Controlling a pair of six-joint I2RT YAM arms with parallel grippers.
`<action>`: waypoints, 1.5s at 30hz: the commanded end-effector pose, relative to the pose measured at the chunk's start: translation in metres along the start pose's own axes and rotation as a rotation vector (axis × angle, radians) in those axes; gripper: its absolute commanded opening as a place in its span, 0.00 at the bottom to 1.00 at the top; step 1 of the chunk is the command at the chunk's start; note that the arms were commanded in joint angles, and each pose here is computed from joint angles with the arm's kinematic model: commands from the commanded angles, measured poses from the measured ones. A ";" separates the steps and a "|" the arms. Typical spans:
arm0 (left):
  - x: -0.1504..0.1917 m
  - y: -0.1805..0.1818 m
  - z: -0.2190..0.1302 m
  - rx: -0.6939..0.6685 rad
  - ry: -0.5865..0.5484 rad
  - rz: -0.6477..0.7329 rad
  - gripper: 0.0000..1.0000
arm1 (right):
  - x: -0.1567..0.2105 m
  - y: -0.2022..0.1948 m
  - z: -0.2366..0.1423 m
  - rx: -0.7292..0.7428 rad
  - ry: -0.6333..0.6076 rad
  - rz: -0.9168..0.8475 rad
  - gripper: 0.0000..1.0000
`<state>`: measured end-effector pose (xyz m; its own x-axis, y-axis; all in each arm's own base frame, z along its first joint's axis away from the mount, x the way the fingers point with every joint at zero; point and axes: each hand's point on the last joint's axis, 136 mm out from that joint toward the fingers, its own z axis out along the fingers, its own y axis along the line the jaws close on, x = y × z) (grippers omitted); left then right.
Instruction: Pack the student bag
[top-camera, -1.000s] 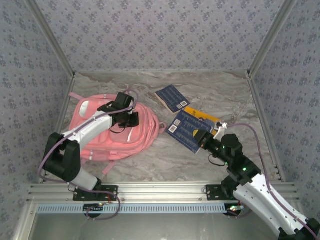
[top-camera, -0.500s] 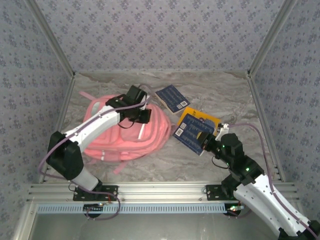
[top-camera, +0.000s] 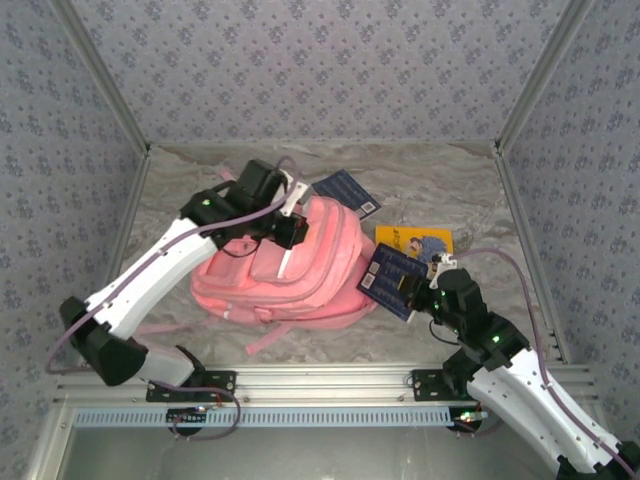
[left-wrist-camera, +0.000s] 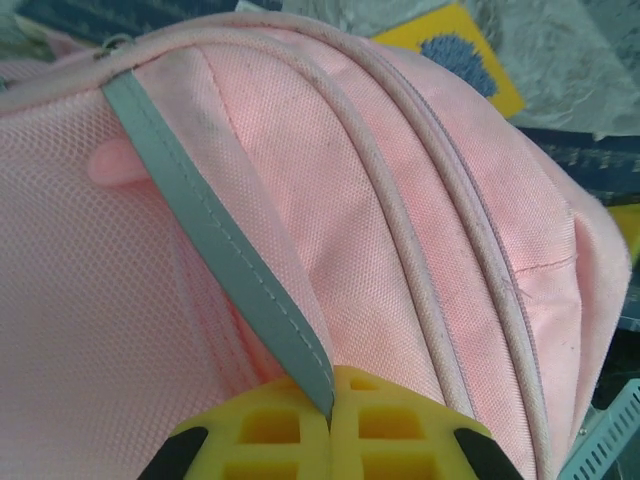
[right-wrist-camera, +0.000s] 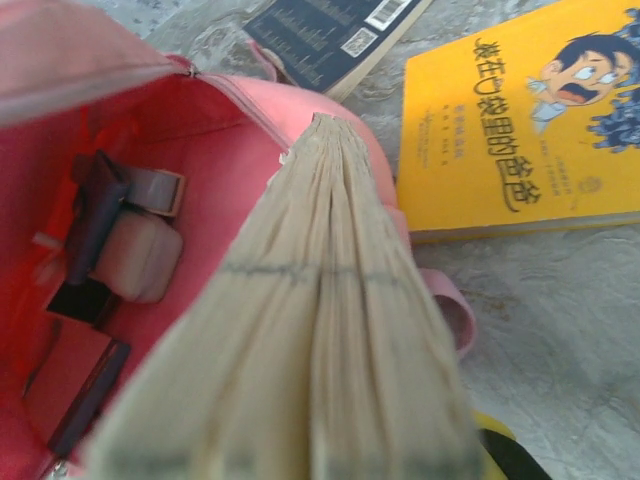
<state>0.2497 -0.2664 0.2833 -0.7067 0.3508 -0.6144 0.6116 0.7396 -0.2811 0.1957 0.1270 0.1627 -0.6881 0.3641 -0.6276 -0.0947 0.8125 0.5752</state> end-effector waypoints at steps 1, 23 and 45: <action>-0.030 -0.022 -0.054 0.062 -0.170 0.143 0.00 | -0.014 0.036 -0.012 -0.144 -0.027 -0.024 0.00; -0.043 -0.028 -0.106 0.283 -0.326 0.223 0.00 | -0.017 0.140 -0.018 -0.448 0.052 0.112 0.00; -0.062 -0.024 -0.113 0.291 -0.359 0.179 0.00 | 0.005 0.201 0.098 -0.371 0.154 0.296 0.00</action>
<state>0.2347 -0.2282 0.3363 -0.6391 0.3063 -0.7055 0.7118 0.5831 -0.3917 0.2302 0.3190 0.1965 -0.8492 0.4071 -0.3362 -0.0876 0.5192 0.8501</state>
